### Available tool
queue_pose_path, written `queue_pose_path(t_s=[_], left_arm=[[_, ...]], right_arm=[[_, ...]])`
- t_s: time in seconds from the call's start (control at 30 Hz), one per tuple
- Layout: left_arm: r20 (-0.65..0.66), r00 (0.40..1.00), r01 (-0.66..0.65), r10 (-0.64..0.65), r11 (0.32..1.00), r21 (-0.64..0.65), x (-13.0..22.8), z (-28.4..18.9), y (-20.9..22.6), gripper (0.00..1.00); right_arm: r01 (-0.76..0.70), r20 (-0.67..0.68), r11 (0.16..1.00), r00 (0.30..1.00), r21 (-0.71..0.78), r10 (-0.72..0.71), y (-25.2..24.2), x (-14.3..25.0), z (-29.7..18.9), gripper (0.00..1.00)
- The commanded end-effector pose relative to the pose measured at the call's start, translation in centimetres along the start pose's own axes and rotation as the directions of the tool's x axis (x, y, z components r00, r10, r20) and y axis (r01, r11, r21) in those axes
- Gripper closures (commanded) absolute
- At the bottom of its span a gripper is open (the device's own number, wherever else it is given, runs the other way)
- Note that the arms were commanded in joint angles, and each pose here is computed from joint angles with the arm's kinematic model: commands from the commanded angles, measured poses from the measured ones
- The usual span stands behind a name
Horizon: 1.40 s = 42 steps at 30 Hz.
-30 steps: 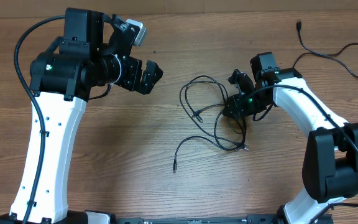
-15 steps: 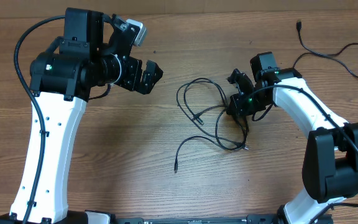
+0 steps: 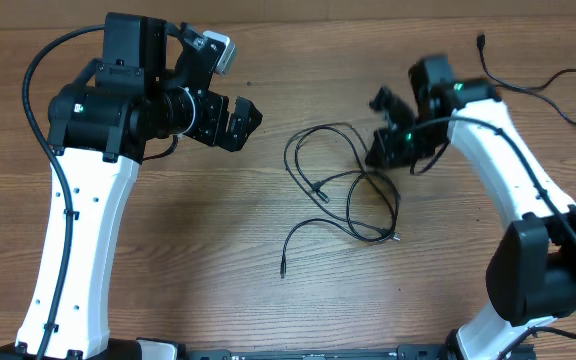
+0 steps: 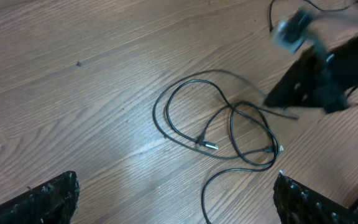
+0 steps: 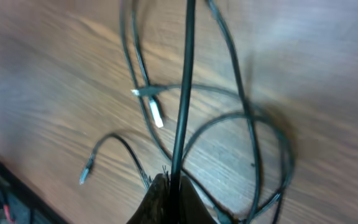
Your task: Untangle cables
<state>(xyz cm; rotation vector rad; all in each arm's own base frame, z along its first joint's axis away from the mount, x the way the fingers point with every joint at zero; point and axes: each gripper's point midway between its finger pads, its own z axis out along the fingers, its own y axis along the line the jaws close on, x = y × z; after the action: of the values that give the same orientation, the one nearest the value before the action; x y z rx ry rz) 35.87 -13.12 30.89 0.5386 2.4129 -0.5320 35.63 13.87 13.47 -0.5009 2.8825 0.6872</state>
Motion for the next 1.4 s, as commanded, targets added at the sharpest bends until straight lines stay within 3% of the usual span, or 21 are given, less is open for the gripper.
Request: queue_pose_path(t_s=[0.0, 0.33, 0.6, 0.83, 1.23, 1.37], left_arm=[[0.028, 1.000, -0.012, 0.013, 1.000, -0.009, -0.5, -0.9, -0.3, 0.00], [0.028, 1.000, -0.012, 0.013, 1.000, -0.009, -0.5, -0.9, -0.3, 0.00], [0.028, 1.000, -0.012, 0.013, 1.000, -0.009, -0.5, -0.9, -0.3, 0.00], [0.028, 1.000, -0.012, 0.013, 1.000, -0.009, -0.5, -0.9, -0.3, 0.00], [0.028, 1.000, -0.012, 0.013, 1.000, -0.009, -0.5, -0.9, -0.3, 0.00], [0.028, 1.000, -0.012, 0.013, 1.000, -0.009, -0.5, -0.9, -0.3, 0.00]], right_arm=[[0.049, 0.114, 0.997, 0.992, 0.052, -0.055, 1.2, -3.2, -4.7, 0.96], [0.153, 0.399, 0.972, 0.892, 0.181, -0.214, 6.7, -7.8, -19.0, 0.96], [0.212, 0.645, 0.939, 0.684, 0.270, -0.340, 11.9, -8.7, -29.7, 0.96], [0.239, 0.737, 0.914, 0.540, 0.329, -0.407, 14.6, -7.8, -34.9, 0.96], [0.229, 0.755, 0.915, 0.518, 0.331, -0.403, 15.0, -7.5, -35.8, 0.96], [0.148, 0.743, 0.913, 0.539, 0.380, -0.397, 13.3, -7.5, -35.9, 0.96]])
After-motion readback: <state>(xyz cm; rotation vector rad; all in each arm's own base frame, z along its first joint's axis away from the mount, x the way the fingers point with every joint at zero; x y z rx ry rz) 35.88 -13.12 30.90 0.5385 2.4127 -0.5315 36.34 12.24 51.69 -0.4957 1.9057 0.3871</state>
